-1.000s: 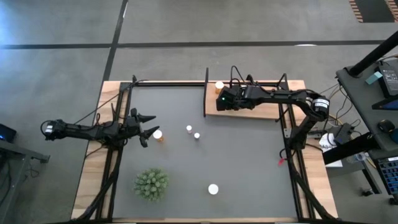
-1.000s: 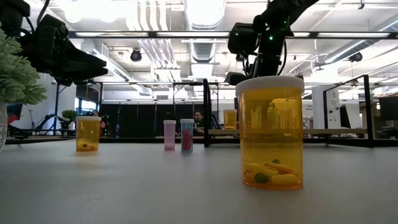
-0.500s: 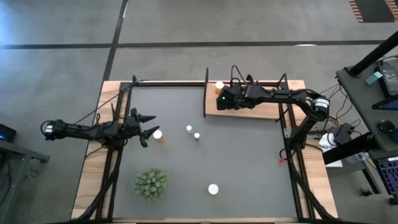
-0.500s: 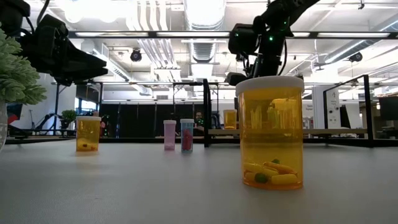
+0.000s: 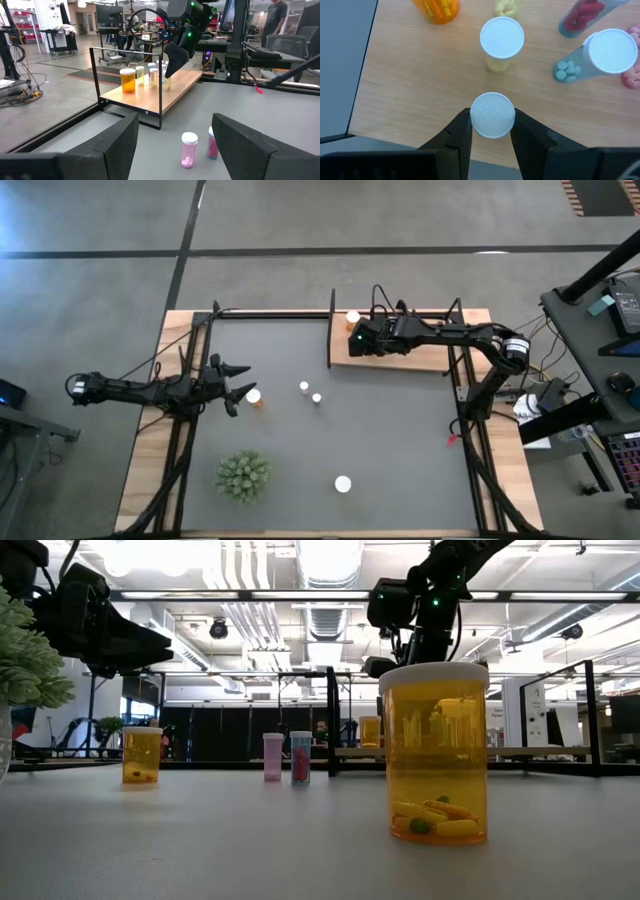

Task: Pick and place medicine bottles onto shelf by color
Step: Put the yellow pill bottle on the shelf aligned with the other yellow pill bottles, then put the blue pill bottle on the shelf aligned with the other blue pill bottles

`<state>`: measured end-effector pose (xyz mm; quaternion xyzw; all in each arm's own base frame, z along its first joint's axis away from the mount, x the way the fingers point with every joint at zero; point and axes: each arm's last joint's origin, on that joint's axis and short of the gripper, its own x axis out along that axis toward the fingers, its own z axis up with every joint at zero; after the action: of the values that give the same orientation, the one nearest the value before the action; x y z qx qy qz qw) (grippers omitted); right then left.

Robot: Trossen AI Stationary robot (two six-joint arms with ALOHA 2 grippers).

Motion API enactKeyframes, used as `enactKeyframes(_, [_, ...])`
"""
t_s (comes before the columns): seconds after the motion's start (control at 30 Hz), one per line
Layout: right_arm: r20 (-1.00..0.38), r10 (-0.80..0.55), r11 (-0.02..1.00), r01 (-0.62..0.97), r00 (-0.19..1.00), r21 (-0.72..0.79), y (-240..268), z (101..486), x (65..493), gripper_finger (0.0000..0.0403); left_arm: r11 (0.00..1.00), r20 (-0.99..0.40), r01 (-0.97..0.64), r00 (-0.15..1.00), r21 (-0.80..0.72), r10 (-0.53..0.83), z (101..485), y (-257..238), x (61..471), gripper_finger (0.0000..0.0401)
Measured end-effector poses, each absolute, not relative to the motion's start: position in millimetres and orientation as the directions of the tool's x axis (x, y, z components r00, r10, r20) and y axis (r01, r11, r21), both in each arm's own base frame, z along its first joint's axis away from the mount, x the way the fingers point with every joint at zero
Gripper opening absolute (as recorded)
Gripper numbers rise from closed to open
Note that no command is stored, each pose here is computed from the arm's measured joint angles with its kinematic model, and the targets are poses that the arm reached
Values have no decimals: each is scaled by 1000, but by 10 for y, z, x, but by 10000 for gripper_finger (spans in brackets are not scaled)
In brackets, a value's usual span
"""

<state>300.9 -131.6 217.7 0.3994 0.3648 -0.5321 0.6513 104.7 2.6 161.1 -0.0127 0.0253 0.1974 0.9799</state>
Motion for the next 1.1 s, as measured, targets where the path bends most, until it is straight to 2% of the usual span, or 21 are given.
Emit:
enactKeyframes(0.17, [-900, -402, 115, 985, 167, 131, -1316, 2176, 3008, 121, 922, -54, -388, 921, -15, 386, 1611, 26, 1047, 238])
enactKeyframes(0.43, [-902, -399, 115, 985, 165, 130, -1309, 2186, 2992, 182, 922, -54, -388, 921, -15, 387, 1611, 27, 1047, 238])
enactKeyframes(0.77, [-905, -386, 117, 983, 179, 144, -1148, 2400, 2870, 240, 922, -54, -388, 921, -15, 386, 1611, 26, 1047, 238])
enactKeyframes(0.93, [-903, -377, 152, 975, 207, 160, -951, 2492, 2861, 256, 922, -54, -388, 921, -15, 387, 1611, 27, 1047, 238])
enactKeyframes(1.1, [-889, -380, 175, 964, 255, 202, -722, 2524, 2933, 257, 922, -54, -388, 921, -15, 387, 1611, 27, 1047, 238])
